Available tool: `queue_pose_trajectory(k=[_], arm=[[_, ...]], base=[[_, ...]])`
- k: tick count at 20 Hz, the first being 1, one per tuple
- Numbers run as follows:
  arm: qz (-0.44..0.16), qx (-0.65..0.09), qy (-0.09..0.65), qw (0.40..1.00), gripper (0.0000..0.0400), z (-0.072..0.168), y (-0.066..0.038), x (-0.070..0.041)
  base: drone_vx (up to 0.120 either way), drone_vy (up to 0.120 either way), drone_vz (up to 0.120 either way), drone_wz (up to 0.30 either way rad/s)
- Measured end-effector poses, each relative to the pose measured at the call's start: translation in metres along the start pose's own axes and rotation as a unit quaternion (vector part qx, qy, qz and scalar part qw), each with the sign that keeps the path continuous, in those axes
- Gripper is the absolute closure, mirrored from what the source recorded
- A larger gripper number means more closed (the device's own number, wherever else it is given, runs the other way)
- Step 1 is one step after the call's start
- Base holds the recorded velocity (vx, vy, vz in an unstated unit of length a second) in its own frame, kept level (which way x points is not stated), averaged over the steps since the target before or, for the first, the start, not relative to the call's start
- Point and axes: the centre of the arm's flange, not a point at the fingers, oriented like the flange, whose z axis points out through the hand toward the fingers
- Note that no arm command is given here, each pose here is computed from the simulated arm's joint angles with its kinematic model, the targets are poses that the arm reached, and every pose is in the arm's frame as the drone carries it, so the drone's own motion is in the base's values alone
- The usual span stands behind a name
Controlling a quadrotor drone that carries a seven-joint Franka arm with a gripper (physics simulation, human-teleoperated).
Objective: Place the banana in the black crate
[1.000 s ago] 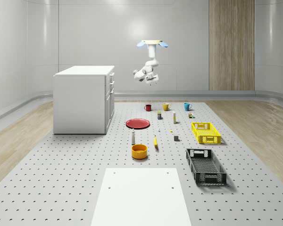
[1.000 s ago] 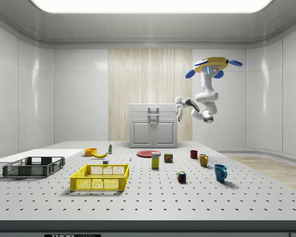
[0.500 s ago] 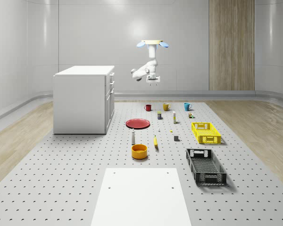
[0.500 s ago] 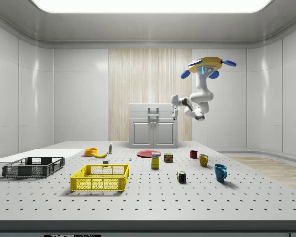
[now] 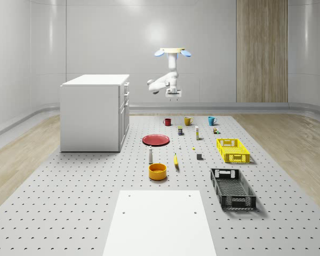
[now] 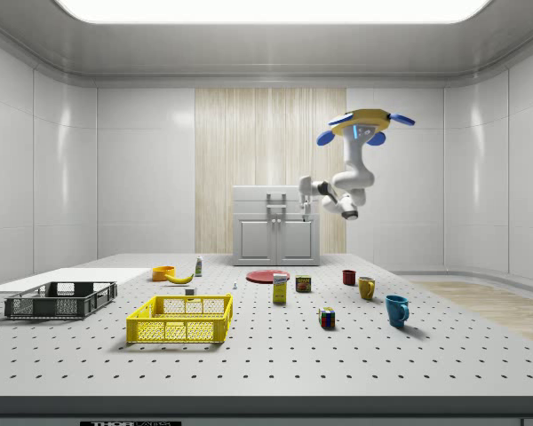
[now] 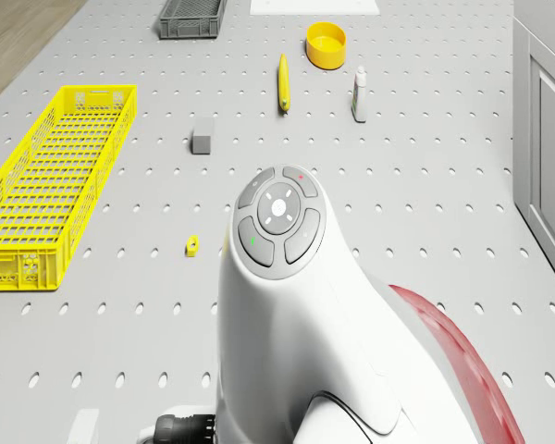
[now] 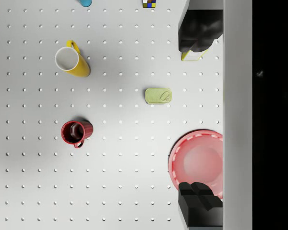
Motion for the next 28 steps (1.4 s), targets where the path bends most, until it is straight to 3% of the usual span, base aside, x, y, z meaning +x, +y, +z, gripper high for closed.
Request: queue_pose_trajectory(k=[7, 19, 28], arm=[[0.000, -0.002, 0.002, 1.000, 0.0000, 0.0000, -0.0003, -0.0003], [0.000, -0.002, 0.002, 1.000, 0.0000, -0.0001, -0.0004, -0.0004], [0.000, -0.002, 0.002, 1.000, 0.0000, -0.0001, -0.0004, -0.0004]], base=[[0.120, 0.000, -0.029, 0.000], [0.120, 0.000, -0.120, 0.000], [0.120, -0.053, 0.000, 0.000]])
